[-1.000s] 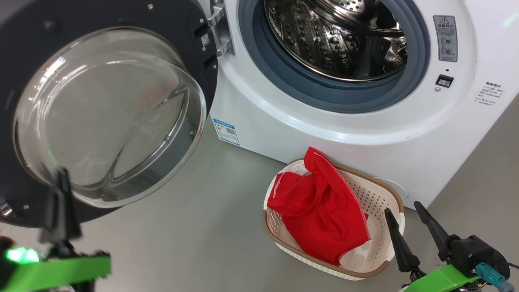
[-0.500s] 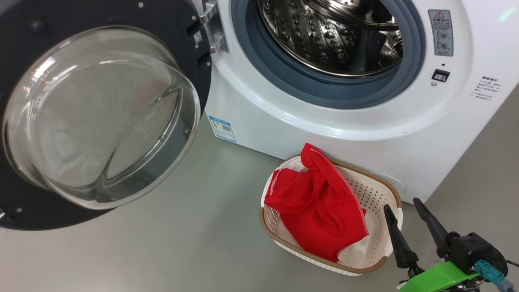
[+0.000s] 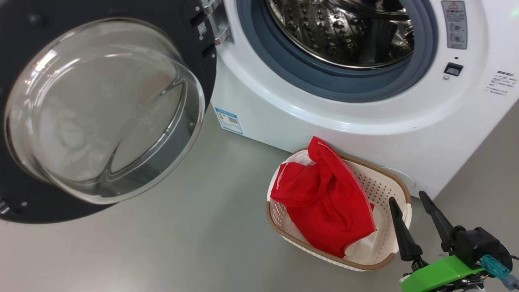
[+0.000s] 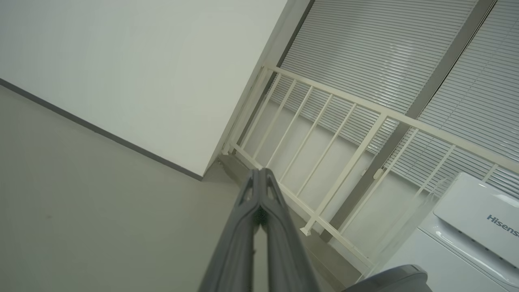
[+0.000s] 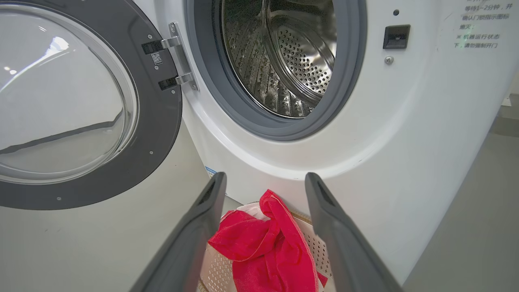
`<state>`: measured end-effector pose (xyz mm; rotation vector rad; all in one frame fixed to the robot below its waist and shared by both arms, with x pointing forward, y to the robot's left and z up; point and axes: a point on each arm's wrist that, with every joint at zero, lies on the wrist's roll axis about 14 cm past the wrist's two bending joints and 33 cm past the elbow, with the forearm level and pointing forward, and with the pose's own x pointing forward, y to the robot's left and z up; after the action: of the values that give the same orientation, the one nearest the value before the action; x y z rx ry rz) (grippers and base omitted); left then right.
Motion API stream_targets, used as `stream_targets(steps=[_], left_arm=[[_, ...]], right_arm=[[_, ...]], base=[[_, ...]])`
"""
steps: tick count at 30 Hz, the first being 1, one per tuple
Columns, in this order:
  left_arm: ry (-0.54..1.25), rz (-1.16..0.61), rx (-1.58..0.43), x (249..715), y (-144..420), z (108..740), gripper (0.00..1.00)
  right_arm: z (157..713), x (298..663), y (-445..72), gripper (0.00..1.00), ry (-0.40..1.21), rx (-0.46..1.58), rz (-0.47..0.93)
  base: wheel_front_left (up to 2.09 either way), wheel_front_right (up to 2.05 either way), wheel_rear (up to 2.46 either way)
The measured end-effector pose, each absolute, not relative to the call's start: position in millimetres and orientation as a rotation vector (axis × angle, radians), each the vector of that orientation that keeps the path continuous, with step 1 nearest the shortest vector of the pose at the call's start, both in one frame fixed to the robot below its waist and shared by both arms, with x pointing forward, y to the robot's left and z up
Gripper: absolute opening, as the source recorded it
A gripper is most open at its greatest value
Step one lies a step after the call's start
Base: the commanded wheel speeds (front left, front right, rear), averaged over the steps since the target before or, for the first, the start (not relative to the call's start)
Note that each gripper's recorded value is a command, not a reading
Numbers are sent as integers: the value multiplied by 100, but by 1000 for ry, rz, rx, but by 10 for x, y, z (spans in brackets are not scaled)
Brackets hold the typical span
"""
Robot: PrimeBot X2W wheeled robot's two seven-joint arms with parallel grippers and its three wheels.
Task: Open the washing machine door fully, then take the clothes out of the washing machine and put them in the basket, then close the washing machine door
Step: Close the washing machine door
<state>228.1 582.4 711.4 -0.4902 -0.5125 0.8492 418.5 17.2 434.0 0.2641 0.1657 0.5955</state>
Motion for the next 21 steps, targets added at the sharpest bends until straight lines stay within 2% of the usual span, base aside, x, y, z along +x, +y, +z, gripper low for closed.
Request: stream_targets(steps=[4, 11, 17, 21], left_arm=[[-284, 812, -606, 2488, 5797, 6823, 0], [58, 735, -687, 2658, 5611, 6439, 0], [217, 661, -726, 2765, 5423, 6256, 0], [257, 609, -730, 2812, 5345, 6296, 0]], right_arm=[[4314, 4195, 226, 100, 171, 264, 607], [4307, 4195, 263, 100, 174, 273, 611], [4308, 4190, 254, 100, 175, 276, 606], [4314, 4189, 237, 100, 173, 278, 600]], base=[[0, 0, 0], [0, 0, 0], [0, 0, 0], [0, 0, 0]])
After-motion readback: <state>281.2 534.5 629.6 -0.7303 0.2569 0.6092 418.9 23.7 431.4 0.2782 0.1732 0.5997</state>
